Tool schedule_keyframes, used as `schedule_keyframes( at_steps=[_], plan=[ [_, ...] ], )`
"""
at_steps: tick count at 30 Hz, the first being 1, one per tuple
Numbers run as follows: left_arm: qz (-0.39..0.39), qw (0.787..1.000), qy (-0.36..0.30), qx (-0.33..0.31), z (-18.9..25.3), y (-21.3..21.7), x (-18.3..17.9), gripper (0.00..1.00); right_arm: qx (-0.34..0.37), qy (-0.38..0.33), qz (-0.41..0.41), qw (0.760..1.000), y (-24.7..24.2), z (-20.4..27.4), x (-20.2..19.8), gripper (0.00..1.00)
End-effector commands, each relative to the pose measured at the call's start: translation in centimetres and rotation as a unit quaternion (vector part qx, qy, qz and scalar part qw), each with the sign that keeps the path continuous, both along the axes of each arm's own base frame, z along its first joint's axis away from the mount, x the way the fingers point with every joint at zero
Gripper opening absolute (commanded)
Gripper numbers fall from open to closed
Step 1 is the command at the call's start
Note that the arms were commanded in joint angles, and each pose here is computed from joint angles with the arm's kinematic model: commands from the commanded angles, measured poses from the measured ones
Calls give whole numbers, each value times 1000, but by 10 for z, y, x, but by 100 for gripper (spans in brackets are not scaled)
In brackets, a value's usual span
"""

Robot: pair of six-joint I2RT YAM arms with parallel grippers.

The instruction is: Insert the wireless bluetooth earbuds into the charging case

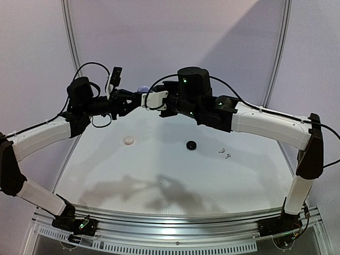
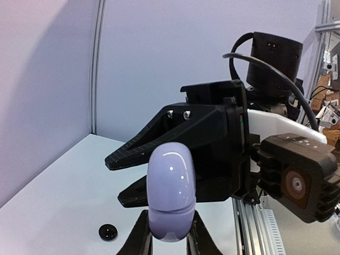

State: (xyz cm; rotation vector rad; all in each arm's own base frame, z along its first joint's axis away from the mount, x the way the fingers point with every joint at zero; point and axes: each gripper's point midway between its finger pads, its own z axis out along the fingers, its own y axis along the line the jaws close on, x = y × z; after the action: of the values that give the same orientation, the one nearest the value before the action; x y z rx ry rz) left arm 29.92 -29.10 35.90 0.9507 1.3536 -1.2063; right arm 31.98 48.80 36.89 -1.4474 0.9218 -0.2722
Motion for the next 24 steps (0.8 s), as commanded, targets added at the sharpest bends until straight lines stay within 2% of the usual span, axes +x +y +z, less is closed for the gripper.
schedule_keyframes(
  at_steps=[1,6,9,12,15,16,18,22,24],
  plan=[
    [33,999,4,-9,6,-1,13,0,-28,14,85,996,37,-32,-38,27],
    [40,999,5,-11,5,1,15,0,-25,14,82,996,36,-31,-38,30],
    [38,999,-10,-11,5,2,12,0,-6,31,47,998,29,-29,-27,46],
    [35,997,-67,2,1,4,4,0,26,73,1,997,8,-29,-10,57],
    [46,991,-124,24,-7,6,4,0,58,138,21,988,-11,-18,-15,72],
    [53,987,-150,35,-11,7,6,0,78,173,24,982,-16,-17,-17,77],
    [69,975,-202,64,-22,8,11,0,104,211,30,972,-28,-10,-21,81],
    [111,947,-273,128,-49,12,31,0,128,250,10,960,-46,-11,-20,84],
    [120,938,-283,158,-65,13,37,0,133,266,-2,955,-53,-16,-18,84]
  ],
)
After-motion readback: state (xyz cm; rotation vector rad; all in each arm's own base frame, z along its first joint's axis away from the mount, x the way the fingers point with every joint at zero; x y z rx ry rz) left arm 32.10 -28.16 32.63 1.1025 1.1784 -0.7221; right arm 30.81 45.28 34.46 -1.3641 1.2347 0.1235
